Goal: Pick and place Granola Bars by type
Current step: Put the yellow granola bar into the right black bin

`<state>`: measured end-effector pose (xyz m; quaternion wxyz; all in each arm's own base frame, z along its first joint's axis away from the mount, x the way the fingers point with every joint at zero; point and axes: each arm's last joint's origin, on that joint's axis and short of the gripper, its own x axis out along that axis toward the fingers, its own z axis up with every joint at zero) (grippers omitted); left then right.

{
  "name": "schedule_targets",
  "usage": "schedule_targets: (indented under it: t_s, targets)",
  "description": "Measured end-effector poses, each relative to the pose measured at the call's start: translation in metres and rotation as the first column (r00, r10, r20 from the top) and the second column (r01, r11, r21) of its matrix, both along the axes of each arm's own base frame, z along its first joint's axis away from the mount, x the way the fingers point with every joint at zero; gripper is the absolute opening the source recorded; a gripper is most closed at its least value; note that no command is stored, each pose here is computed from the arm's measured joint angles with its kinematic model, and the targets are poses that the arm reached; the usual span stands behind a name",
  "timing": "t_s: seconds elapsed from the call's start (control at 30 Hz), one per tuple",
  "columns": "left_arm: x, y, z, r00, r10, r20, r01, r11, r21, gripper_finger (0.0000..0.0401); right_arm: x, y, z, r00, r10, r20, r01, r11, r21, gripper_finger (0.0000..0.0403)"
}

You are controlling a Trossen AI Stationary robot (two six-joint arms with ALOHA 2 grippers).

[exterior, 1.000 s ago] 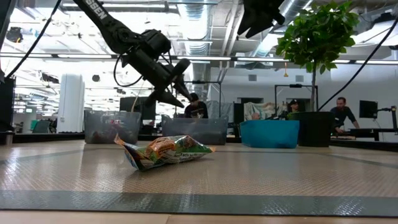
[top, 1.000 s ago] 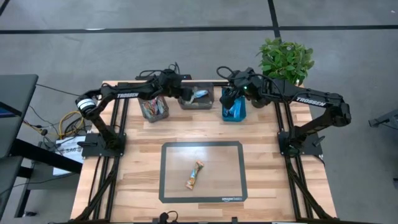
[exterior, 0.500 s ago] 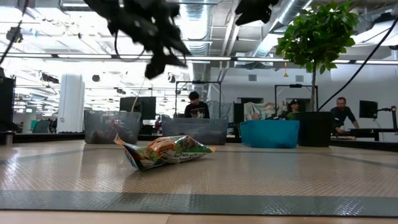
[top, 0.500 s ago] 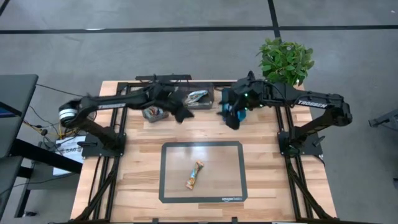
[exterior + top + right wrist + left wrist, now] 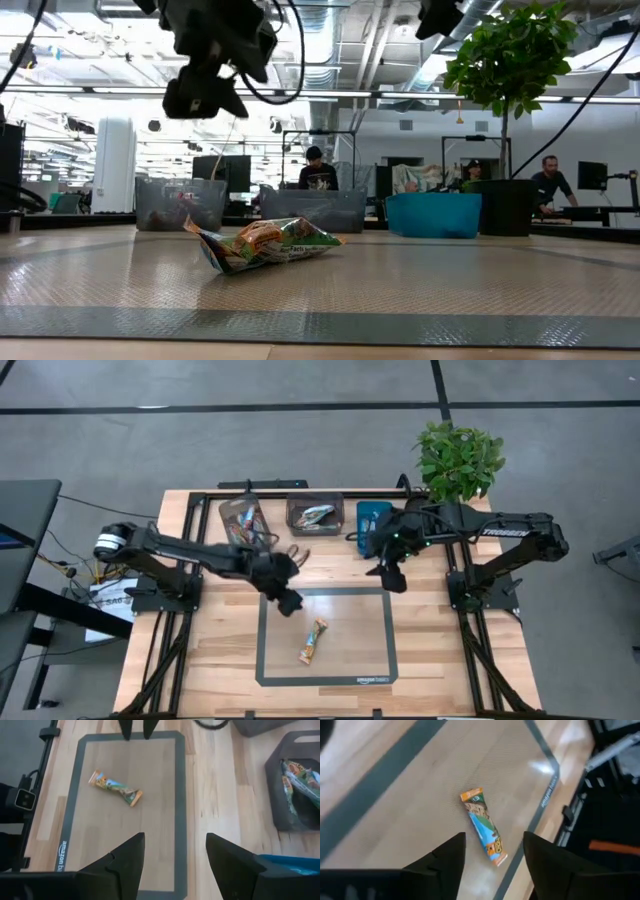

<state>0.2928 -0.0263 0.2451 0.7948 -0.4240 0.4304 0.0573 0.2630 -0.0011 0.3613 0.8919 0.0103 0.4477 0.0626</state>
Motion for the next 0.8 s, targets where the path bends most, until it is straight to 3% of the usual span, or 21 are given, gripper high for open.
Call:
schedule_targets:
  t_s: [0.37,0.8]
  targets:
    - [0.035,-0.057,-0.05,0.992,0.122,-0.04,-0.125,0.988,-0.094,0.0222,-0.001,0.001,-0.001,1.0,0.007,-0.009,-0.007,1.0,-0.007,0.0202]
    - [0.048,-0.081,-0.101,0.973,0.193,-0.127,-0.203,0.976,-0.076,0.0222,-0.002,-0.001,-0.001,0.999,0.036,-0.014,-0.036,0.999,-0.033,0.0202]
